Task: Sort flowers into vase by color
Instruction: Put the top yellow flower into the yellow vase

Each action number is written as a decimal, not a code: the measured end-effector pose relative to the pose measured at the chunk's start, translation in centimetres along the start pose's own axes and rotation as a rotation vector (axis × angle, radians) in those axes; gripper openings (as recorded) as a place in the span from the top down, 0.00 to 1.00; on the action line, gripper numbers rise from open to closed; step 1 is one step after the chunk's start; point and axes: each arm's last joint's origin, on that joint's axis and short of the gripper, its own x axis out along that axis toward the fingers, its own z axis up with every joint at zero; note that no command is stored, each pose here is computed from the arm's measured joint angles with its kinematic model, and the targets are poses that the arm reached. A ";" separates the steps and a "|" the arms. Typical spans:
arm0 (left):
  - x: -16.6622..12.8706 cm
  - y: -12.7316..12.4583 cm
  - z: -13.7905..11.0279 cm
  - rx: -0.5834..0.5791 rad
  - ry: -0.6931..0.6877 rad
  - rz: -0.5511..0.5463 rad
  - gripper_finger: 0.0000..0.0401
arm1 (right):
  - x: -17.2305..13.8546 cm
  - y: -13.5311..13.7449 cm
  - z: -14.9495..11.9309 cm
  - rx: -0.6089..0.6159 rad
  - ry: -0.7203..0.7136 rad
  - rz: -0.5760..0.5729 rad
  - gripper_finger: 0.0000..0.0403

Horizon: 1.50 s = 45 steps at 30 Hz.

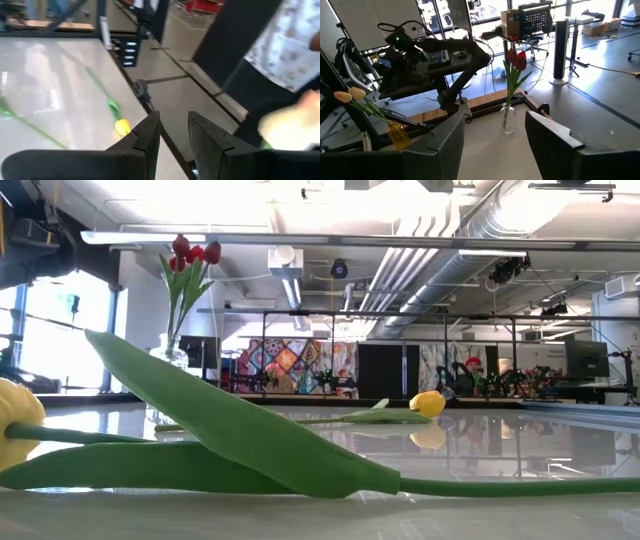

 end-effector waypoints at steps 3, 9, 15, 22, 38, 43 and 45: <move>0.5 0.3 0.6 -0.017 -0.018 0.071 0.78 | 0.0 0.0 0.0 0.000 0.000 0.000 0.51; 1.8 1.0 2.5 0.029 -0.018 0.165 0.78 | 0.0 0.0 0.0 0.000 0.000 0.000 0.51; 4.4 2.8 4.1 0.014 0.037 0.261 0.78 | 0.0 0.0 0.0 0.000 0.000 0.000 0.51; 6.2 5.1 4.9 -0.091 0.054 0.341 0.78 | 0.0 0.0 0.0 0.000 0.000 0.000 0.51; 10.4 11.0 5.6 -0.277 0.088 0.482 0.78 | 0.0 0.0 0.0 0.000 0.001 0.000 0.51; 12.2 11.6 4.9 -0.371 0.167 0.419 0.78 | 0.0 0.0 0.0 -0.001 0.000 0.000 0.51; 12.5 11.5 4.7 -0.431 0.182 0.383 0.78 | 0.0 0.0 0.0 -0.026 0.000 0.000 0.51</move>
